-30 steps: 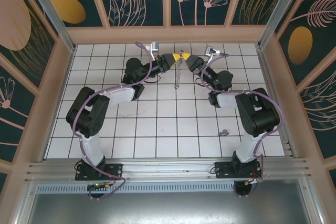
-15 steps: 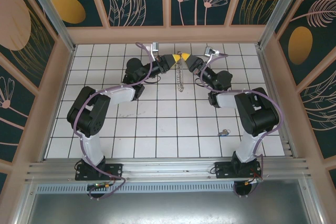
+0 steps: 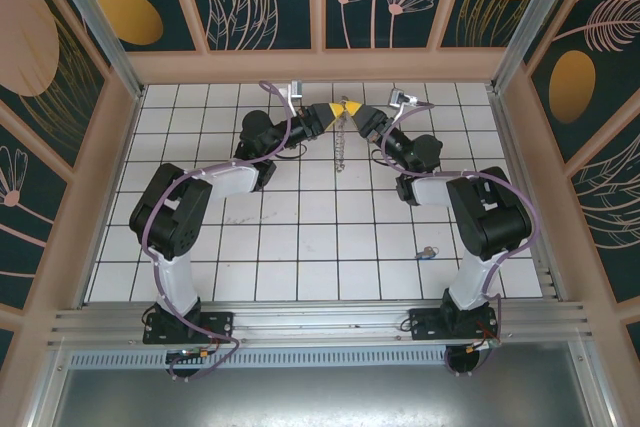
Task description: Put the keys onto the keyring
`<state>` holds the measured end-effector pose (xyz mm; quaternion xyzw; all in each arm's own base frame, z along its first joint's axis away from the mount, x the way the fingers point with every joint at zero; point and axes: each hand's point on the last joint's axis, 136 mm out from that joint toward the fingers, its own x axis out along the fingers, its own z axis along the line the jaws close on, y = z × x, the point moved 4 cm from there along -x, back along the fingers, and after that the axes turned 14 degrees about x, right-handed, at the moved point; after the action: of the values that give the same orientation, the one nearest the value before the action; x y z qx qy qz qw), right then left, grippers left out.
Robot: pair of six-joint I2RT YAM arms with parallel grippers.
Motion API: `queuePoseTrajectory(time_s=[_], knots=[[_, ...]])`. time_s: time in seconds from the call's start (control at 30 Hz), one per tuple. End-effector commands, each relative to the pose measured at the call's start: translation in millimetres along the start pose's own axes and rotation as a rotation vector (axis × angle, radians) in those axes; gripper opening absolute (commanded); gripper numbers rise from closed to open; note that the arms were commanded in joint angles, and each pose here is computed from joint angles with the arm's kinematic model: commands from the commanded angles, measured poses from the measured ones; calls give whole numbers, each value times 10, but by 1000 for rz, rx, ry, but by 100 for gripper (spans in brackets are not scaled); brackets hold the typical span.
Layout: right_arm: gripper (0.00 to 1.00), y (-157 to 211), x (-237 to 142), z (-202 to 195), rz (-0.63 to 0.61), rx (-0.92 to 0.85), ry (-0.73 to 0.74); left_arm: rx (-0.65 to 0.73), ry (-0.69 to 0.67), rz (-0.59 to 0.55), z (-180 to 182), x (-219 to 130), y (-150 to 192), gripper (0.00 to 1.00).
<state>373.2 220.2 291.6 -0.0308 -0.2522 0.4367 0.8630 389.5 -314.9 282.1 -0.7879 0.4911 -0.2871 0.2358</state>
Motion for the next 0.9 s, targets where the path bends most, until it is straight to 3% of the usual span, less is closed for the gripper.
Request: queuePoseTrajectory(time_s=[0.0, 0.23, 0.67, 0.87], knots=[[0, 25, 46, 255, 7, -51, -114, 43, 42, -39, -100, 38, -97, 27], [0, 37, 53, 246, 10, -48, -114, 36, 51, -71, -114, 15, -108, 26], [0, 23, 56, 251, 4, -50, -116, 23, 53, -63, -92, 27, -44, 14], [0, 9, 59, 234, -1, -48, -113, 20, 49, -65, -87, -1, -19, 17]])
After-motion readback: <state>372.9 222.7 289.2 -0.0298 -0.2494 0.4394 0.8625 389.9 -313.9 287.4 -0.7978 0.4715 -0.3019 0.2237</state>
